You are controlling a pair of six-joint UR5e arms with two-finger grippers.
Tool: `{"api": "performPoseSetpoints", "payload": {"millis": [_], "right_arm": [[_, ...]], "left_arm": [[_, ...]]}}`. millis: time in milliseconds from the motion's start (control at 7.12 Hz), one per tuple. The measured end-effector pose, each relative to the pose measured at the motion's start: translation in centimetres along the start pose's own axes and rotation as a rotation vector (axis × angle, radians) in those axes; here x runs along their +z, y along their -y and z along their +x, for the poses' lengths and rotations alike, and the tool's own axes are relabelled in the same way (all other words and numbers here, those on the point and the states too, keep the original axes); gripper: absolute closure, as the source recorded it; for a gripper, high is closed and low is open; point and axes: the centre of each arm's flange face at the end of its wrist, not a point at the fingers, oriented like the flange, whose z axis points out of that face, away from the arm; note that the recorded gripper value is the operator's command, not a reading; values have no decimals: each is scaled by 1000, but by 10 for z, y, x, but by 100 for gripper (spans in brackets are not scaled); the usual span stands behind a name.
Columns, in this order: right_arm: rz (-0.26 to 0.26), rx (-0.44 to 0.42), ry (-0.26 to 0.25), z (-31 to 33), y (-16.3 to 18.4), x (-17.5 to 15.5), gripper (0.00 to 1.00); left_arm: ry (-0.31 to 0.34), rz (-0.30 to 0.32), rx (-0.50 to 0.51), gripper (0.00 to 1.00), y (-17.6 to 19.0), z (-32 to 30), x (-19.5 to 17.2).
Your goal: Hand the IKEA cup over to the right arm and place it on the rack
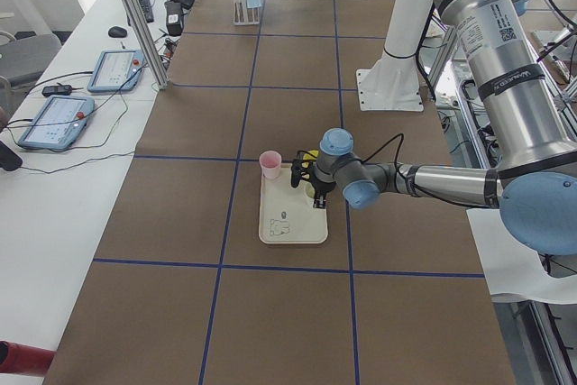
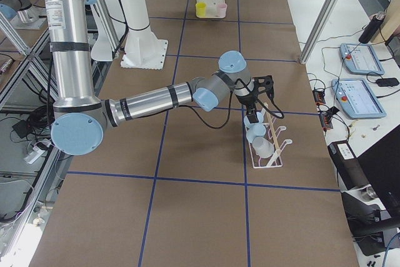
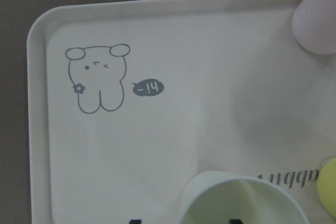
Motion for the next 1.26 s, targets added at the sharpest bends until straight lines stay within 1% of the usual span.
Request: {"api": "performPoseSetpoints", "payload": {"millis": [140,281,421,561,702,842,982,1123,1263], "right_arm": [[0,0,0,0,0,0,1],[2,-3,0,-1,0,0,1],[3,-8,5,-7,0,1,1],[0,-8,16,-21,-1,5,1],[-4,7,32,-42,-2,12,1],[-8,37,58,-72,-3,18,1],[-16,80,100,-114,-4,24,1],[-28,131,153,-163,-7,26,1],[-51,175,213,-212,-17,22,1]], "left_arm": [[-4,3,3,100,1,1,-2],[-4,8,1,100,-2,0,-11],[1,26,-15,100,-7,-7,-33],[2,81,-61,100,-3,-20,-66],[-12,141,-106,100,6,-32,-97],[-51,176,-118,100,15,-33,-120],[-100,210,-122,100,32,-21,-136],[-147,237,-148,100,57,3,-145],[-224,249,-188,100,88,40,-155]]}}
